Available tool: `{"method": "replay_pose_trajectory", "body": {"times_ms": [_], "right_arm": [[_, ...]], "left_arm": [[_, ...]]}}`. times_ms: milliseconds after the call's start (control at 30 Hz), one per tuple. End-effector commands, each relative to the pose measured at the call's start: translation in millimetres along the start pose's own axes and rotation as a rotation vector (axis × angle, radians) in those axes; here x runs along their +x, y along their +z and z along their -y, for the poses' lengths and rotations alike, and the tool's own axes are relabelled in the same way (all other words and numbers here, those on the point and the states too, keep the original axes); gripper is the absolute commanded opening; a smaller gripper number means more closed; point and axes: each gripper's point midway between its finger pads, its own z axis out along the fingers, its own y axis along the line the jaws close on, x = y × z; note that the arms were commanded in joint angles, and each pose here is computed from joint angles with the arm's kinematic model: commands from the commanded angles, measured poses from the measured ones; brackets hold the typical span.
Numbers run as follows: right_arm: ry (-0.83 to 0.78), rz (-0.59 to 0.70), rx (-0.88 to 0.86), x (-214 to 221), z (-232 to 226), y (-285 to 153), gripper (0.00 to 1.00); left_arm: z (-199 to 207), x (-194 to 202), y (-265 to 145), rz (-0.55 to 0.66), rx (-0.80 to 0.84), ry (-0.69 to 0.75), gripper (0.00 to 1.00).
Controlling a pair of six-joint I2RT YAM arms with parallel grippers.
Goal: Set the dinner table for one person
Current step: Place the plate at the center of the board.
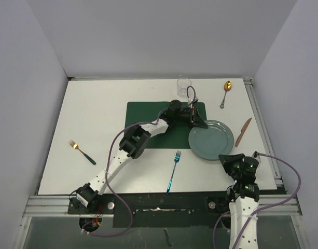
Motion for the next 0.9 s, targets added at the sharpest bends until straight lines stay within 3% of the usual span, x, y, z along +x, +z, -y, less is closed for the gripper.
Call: {"method": "replay_pose_trajectory", "body": {"times_ms": [0, 533, 867], "right_arm": [[0.012, -0.067, -0.057, 13, -5, 9, 0.0], [-0.008, -0.061, -0.03, -2, -11, 31, 0.0], [-0.007, -0.082, -0.028, 0, -10, 36, 0.0]], "left_arm": [[87, 127, 52, -0.418, 0.197, 0.066, 0.0], [82, 171, 44, -0.556, 0.244, 0.033, 0.0], [66, 176, 45, -0.569, 0.228, -0.021, 0.0]]}}
